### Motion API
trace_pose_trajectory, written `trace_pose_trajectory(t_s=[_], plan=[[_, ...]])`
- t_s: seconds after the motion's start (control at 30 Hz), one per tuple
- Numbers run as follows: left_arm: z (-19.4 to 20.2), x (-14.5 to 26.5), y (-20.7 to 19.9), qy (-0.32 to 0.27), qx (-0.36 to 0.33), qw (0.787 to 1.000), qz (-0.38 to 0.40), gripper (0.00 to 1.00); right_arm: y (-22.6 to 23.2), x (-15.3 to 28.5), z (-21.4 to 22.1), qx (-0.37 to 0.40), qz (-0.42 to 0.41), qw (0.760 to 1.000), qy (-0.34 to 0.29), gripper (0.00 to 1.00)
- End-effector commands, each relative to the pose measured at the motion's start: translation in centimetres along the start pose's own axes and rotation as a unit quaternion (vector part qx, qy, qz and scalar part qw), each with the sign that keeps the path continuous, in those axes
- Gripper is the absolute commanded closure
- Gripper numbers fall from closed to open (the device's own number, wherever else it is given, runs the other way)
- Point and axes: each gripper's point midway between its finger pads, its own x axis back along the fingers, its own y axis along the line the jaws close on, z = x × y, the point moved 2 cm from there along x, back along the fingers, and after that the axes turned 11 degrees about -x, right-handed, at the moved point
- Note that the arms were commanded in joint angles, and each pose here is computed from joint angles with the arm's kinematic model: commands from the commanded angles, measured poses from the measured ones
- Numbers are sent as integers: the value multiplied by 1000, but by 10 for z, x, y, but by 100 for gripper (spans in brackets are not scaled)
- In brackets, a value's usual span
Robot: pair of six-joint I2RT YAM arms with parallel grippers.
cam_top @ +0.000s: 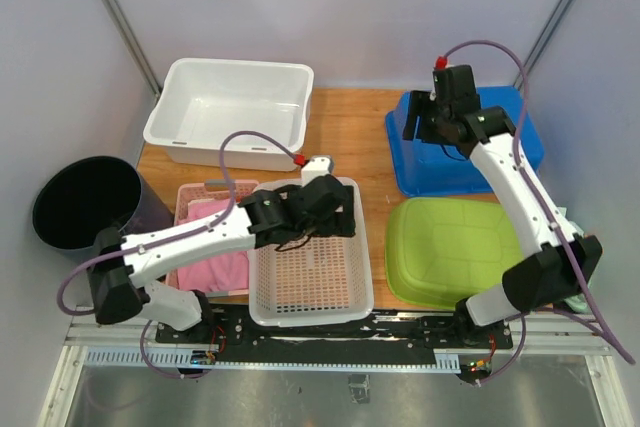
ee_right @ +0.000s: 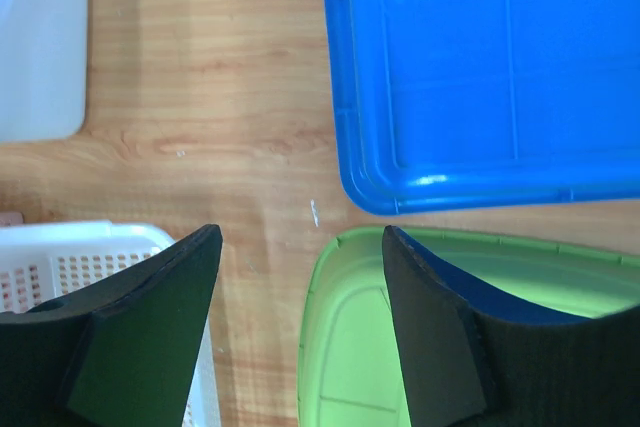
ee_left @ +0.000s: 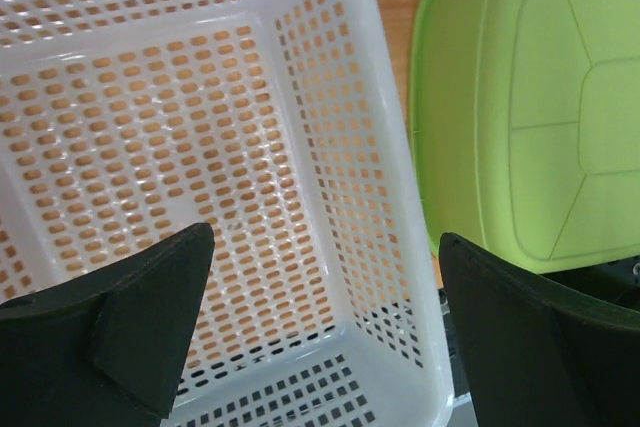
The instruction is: Turn the large container upside down
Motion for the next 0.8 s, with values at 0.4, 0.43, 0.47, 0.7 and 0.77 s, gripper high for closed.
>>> trace_pose_trajectory(t_s=[0.4,0.43,0.47,0.7,0.77], plan=[[44,-83,-59,45,-64,996,-38,24,-75,71,48,3,49,999,-12,31],[48,-85,-61,49,-64,996,-33,30,-76,75,47,4,50,999,-15,31],[49,-87,-64,52,-64,996,-27,36,-77,78,46,4,50,999,-18,31],[23,-62,-94,36,-69,996,50,80,-84,97,35,1,57,997,-47,31],[5,-37,-108,25,-58,993,95,87,-86,101,31,1,60,997,-53,31]])
